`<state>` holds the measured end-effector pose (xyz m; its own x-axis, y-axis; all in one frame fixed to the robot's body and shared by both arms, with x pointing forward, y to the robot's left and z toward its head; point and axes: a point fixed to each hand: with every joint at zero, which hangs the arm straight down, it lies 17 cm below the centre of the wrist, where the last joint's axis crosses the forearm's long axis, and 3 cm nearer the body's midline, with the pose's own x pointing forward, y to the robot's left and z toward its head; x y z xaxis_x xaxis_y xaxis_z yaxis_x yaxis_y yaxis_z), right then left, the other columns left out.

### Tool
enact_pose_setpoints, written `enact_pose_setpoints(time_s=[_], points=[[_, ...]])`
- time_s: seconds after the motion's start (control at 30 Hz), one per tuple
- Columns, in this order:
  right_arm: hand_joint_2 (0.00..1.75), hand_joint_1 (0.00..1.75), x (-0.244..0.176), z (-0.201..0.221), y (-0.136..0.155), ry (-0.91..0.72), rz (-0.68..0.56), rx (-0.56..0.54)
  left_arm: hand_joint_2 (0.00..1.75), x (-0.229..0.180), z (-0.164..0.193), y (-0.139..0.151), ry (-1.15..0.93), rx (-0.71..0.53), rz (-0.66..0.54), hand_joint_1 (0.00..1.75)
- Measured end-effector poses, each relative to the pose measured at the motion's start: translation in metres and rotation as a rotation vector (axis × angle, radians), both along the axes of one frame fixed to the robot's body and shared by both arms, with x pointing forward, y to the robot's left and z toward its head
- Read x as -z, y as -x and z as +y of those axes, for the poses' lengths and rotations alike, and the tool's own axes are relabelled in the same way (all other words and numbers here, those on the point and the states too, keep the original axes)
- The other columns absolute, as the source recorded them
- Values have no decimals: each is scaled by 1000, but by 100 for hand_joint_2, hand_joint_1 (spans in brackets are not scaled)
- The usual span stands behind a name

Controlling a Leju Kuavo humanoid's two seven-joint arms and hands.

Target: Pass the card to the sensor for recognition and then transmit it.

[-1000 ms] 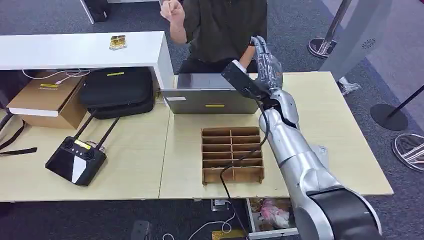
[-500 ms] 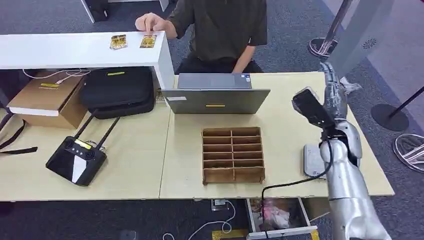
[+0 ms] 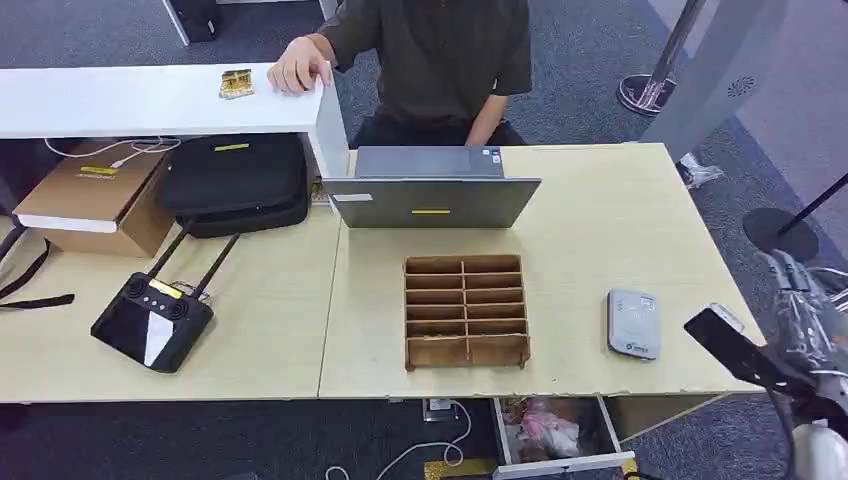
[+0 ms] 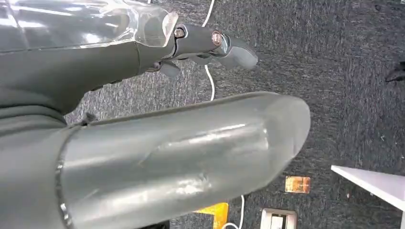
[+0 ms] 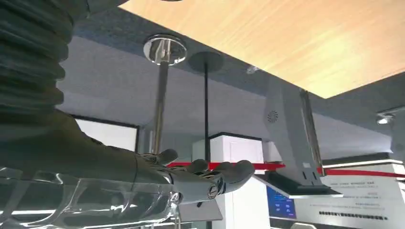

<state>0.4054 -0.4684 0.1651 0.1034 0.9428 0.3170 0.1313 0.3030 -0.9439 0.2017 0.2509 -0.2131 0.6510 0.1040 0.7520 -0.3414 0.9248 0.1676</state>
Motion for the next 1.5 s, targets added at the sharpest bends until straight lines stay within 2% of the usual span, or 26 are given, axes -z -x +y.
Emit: enact_pose_setpoints(time_s=[0.13, 0.33, 0.57, 0.77, 1.1, 1.3, 1.5], points=[[175, 0, 2, 4, 24, 24, 38, 1, 0, 0, 2, 1, 5, -12, -7, 0], [175, 0, 7, 35, 48, 18, 50, -10, 0, -1, 6, 2, 8, -35, -15, 0], [175, 0, 12, 86, 39, -5, 14, -16, 0, -2, 12, 5, 3, -71, -27, 0], [175, 0, 25, 151, 32, -81, 24, -74, 0, -2, 12, 7, -1, -68, -29, 0], [175, 0, 42, 229, 14, -162, 67, -154, 0, -3, 10, 0, -2, -40, -35, 0], [175, 0, 54, 241, 12, -74, 130, -180, 0, -4, 10, -2, -5, -34, -40, 0], [175, 0, 65, 228, 16, 21, 171, -227, 0, -5, 12, -3, 2, -41, -49, 0]])
